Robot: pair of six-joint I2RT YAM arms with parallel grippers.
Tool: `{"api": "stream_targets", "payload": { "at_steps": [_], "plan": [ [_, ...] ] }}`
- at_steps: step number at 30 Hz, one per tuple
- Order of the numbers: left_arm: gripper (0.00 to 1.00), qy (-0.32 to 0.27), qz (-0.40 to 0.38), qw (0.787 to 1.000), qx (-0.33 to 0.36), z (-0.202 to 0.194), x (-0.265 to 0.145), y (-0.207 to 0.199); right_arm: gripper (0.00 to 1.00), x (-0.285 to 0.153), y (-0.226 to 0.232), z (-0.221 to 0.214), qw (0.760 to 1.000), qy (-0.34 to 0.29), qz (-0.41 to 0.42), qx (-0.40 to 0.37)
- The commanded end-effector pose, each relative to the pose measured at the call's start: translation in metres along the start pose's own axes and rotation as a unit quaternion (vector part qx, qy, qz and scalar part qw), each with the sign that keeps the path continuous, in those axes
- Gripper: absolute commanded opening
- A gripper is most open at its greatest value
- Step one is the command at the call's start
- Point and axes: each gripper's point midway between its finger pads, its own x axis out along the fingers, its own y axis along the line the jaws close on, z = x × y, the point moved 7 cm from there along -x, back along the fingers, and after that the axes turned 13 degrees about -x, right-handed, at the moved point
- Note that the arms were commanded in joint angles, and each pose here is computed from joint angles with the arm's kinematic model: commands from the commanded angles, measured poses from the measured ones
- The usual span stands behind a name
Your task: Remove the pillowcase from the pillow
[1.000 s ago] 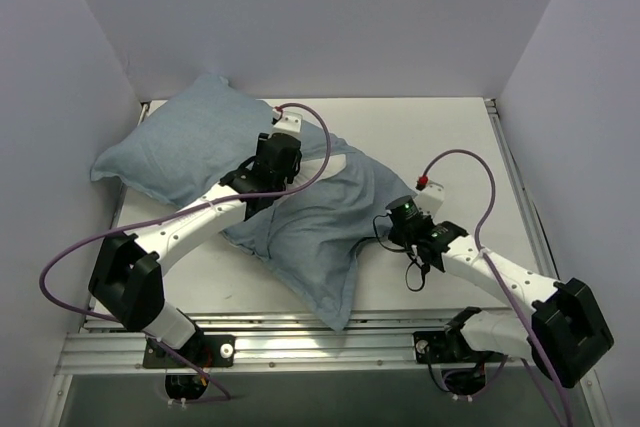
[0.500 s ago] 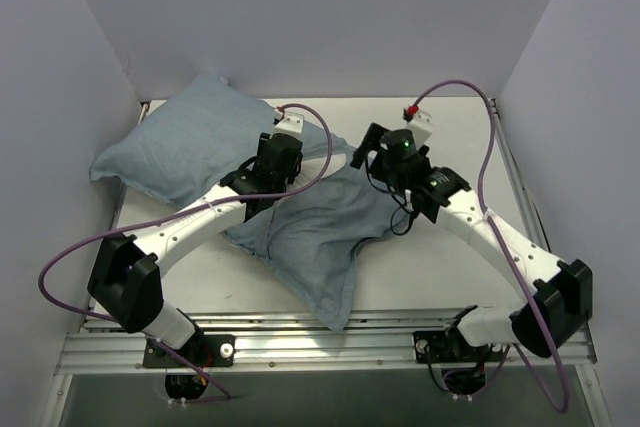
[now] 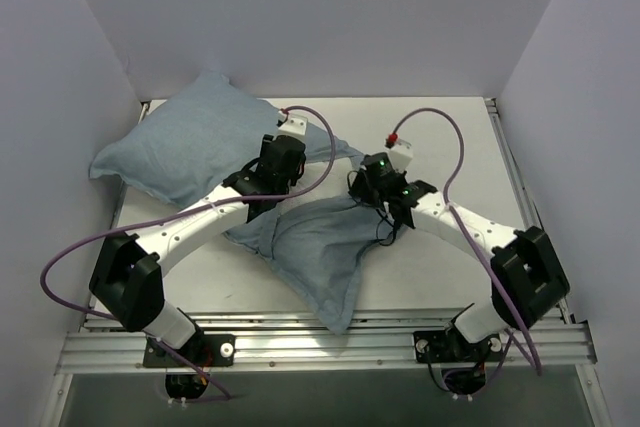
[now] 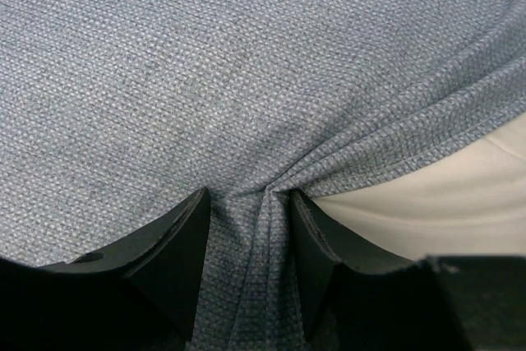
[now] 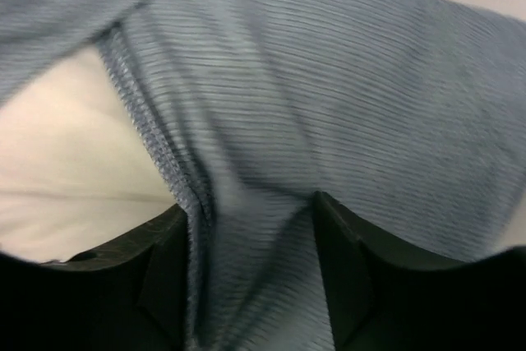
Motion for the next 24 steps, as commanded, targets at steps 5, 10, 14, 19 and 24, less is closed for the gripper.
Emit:
{"api": "stream_targets", "payload": {
  "at_steps": [5, 10, 14, 19, 24],
  "plan": [
    [0.52, 0.039, 0.046, 0.998, 0.023, -0.012, 0.009, 0.011, 0.43, -0.02, -0.105, -0.074, 0.991, 0.09, -0.099, 0.027],
    [0.52, 0.044, 0.048, 0.998, 0.011, -0.012, 0.012, 0.016, 0.21, -0.014, -0.128, -0.096, 0.989, 0.114, -0.062, 0.074],
    [0.52, 0.043, 0.026, 0.999, -0.007, -0.009, 0.009, 0.012, 0.0, 0.002, -0.115, -0.099, 0.989, 0.118, 0.044, 0.074],
    [0.58, 0.032, -0.053, 0.997, -0.038, 0.008, -0.009, 0.0, 0.0, 0.0, -0.074, -0.066, 0.974, 0.045, 0.216, 0.056],
    [0.73, 0.008, -0.122, 0.991, -0.062, 0.037, -0.045, -0.004, 0.0, -0.013, -0.051, -0.03, 0.962, -0.02, 0.274, 0.008]
  ]
}}
